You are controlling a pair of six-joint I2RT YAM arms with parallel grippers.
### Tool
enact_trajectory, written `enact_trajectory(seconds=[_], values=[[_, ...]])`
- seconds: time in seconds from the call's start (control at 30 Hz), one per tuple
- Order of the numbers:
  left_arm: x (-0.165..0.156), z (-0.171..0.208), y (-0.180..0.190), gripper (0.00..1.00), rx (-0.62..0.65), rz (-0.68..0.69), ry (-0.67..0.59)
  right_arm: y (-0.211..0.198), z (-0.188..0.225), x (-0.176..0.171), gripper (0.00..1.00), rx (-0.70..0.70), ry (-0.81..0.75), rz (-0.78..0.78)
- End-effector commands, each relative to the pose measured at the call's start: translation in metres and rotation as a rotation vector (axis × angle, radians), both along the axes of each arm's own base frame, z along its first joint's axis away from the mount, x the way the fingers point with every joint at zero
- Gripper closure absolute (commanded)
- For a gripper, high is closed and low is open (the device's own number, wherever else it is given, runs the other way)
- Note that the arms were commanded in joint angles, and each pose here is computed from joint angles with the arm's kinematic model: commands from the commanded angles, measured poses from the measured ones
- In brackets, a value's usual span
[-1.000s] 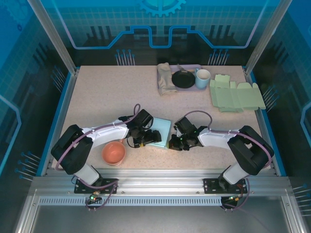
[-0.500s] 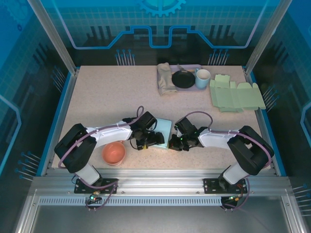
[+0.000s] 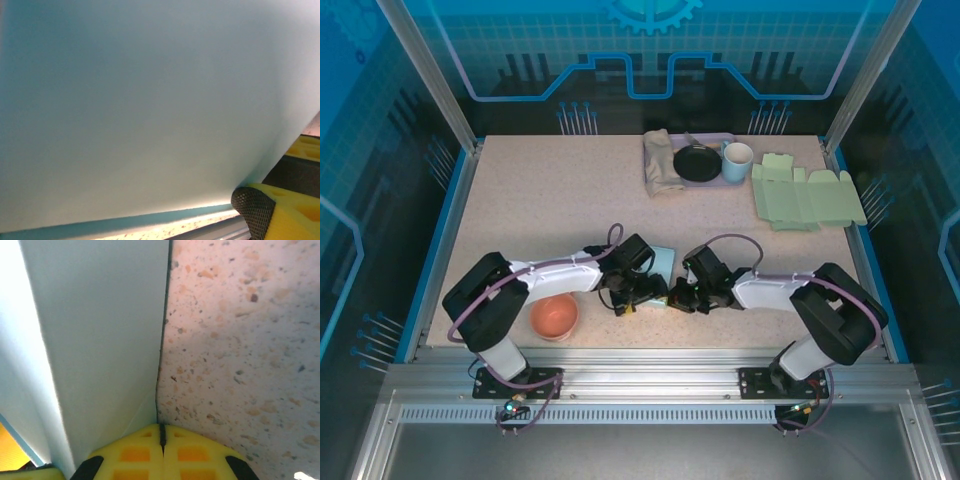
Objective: Fold the paper box
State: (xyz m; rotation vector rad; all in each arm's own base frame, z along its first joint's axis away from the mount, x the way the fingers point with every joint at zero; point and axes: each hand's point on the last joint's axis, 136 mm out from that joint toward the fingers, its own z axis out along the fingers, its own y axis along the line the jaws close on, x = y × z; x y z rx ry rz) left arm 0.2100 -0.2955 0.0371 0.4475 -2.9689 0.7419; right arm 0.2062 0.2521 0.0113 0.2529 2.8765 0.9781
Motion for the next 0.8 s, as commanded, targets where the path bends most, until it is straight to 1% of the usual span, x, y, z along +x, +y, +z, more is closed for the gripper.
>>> enact_trajectory(seconds=[0.0, 0.1, 0.2, 0.33, 0.5, 0.6, 0.63, 0.7, 0.77], values=[[0.005, 0.036, -0.065, 0.14, -0.243, -0.09, -0.057, 0.029, 0.018, -0.003, 1.0, 0.144, -0.027, 0.053], [0.006, 0.032, -0.06, 0.14, -0.196, -0.098, -0.062, 0.026, 0.021, -0.002, 1.0, 0.131, -0.04, 0.042], [0.008, 0.027, -0.049, 0.14, -0.142, -0.094, -0.059, 0.013, 0.018, -0.003, 1.0, 0.065, -0.042, 0.023], [0.018, 0.027, -0.022, 0.14, -0.072, -0.052, -0.078, -0.004, 0.016, -0.007, 1.0, -0.017, -0.047, 0.005], [0.033, 0.049, 0.005, 0.14, -0.005, -0.027, -0.164, -0.032, 0.017, -0.01, 0.98, -0.158, -0.069, 0.02], [0.035, 0.062, 0.018, 0.14, 0.034, -0.006, -0.213, -0.056, 0.028, -0.002, 0.95, -0.273, -0.12, 0.033], [0.034, 0.062, 0.023, 0.14, 0.043, 0.009, -0.221, -0.065, 0.032, 0.002, 0.92, -0.316, -0.145, 0.045], [0.031, 0.06, 0.03, 0.14, 0.044, 0.041, -0.228, -0.077, 0.049, 0.016, 0.81, -0.35, -0.209, 0.059], [0.029, 0.054, 0.032, 0.14, 0.021, 0.078, -0.229, -0.084, 0.067, 0.033, 0.63, -0.372, -0.288, 0.084]])
